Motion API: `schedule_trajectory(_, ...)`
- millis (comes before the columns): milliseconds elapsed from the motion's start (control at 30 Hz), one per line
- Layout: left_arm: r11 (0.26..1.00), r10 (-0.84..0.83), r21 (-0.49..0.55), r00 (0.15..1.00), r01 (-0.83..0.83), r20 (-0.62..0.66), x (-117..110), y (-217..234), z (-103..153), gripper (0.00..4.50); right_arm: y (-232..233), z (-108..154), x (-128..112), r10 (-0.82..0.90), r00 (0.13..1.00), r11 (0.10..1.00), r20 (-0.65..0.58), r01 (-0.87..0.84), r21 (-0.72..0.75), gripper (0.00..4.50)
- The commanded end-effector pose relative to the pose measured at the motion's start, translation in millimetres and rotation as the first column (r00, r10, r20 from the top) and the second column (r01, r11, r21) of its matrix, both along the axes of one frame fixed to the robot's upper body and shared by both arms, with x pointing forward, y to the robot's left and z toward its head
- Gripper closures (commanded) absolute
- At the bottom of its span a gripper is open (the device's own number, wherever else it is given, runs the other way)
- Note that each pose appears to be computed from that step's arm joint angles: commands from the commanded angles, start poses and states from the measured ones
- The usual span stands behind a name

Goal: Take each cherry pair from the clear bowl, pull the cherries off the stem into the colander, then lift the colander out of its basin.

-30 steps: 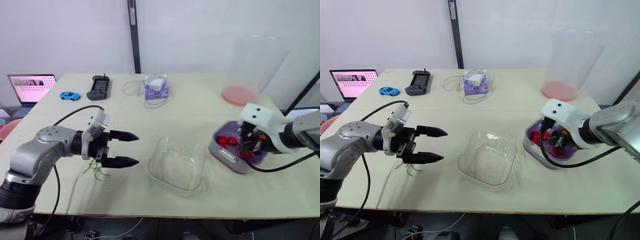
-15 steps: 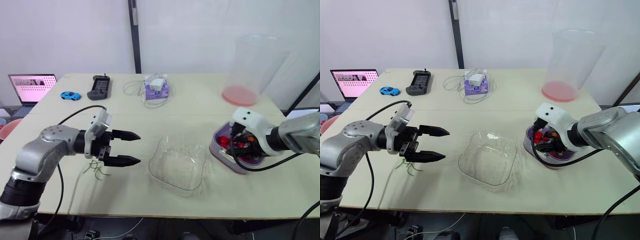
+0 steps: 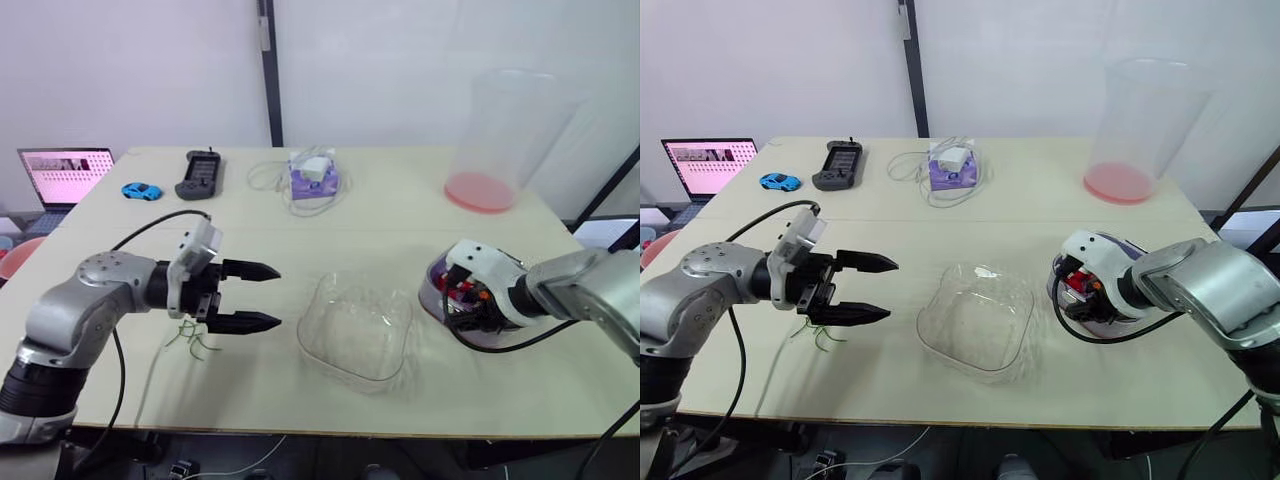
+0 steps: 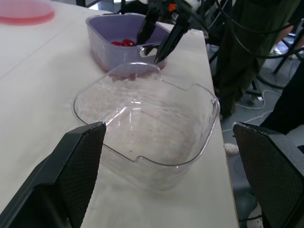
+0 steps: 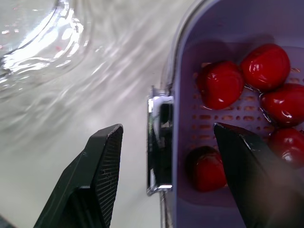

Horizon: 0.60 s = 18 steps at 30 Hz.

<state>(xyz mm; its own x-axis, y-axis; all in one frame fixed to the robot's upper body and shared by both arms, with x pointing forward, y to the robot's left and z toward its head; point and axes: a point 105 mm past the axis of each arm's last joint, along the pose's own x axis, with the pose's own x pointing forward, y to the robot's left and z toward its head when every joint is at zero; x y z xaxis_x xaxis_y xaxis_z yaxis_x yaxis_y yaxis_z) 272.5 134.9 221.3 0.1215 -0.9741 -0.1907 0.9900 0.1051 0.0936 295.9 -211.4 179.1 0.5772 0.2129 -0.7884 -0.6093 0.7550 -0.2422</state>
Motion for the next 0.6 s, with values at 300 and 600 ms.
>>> schedule_trajectory(300,1.000,0.014,-0.025,0.998,-0.013,0.068,0,1,14,0.00,-1,9,6,-0.033,0.998,0.999,0.048,0.033,0.005,4.27)
schedule_trajectory(600,0.999,0.013,-0.031,0.998,-0.011,0.069,1,-2,14,0.00,4,23,-2,0.001,0.999,1.000,0.053,-0.002,0.024,4.27)
